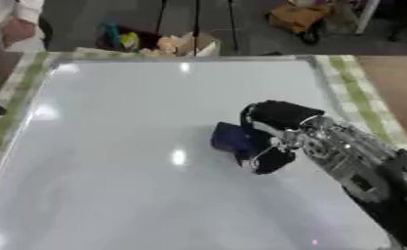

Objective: Wipe the whiteboard clean with a brush.

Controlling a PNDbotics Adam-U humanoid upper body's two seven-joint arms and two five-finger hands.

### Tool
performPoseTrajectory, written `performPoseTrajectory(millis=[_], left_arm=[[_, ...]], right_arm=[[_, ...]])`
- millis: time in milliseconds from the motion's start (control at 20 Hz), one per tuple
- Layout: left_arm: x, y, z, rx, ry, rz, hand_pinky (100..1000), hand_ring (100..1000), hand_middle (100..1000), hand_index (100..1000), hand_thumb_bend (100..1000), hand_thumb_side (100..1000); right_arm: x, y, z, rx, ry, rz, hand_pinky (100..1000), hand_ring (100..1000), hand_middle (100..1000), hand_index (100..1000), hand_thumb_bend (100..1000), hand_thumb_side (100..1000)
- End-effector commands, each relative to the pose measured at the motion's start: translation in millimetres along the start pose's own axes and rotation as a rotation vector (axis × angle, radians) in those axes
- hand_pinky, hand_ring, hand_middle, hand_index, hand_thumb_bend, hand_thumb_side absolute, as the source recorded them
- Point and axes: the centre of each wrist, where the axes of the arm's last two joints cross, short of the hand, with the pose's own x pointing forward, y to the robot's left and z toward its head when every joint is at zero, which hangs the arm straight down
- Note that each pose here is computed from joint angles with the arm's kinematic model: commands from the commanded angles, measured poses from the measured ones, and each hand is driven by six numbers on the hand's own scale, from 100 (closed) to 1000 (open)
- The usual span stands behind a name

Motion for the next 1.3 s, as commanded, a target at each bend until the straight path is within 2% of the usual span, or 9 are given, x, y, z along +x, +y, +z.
performPoseTrajectory(millis=[50,650,1000,1300], left_arm=[[6,0.5,-5,-0.012,-0.032,-0.003,455,774,726,691,100,975],[6,1.3,-5,-0.013,-0.029,-0.009,454,775,727,690,100,977],[6,1.1,-5,-0.014,-0.029,-0.008,453,776,728,689,100,978],[6,1.6,-5,-0.012,-0.029,-0.011,452,776,728,689,100,978]], right_arm=[[-8,-14.0,15,-0.043,0.038,0.021,474,510,355,123,100,289],[-19,-13.2,37,-0.067,0.121,0.004,467,503,346,123,100,279],[-25,-8.2,39,-0.056,0.154,-0.002,462,501,344,122,100,276],[-35,-1.0,39,-0.043,0.214,-0.017,461,501,344,122,100,269]])
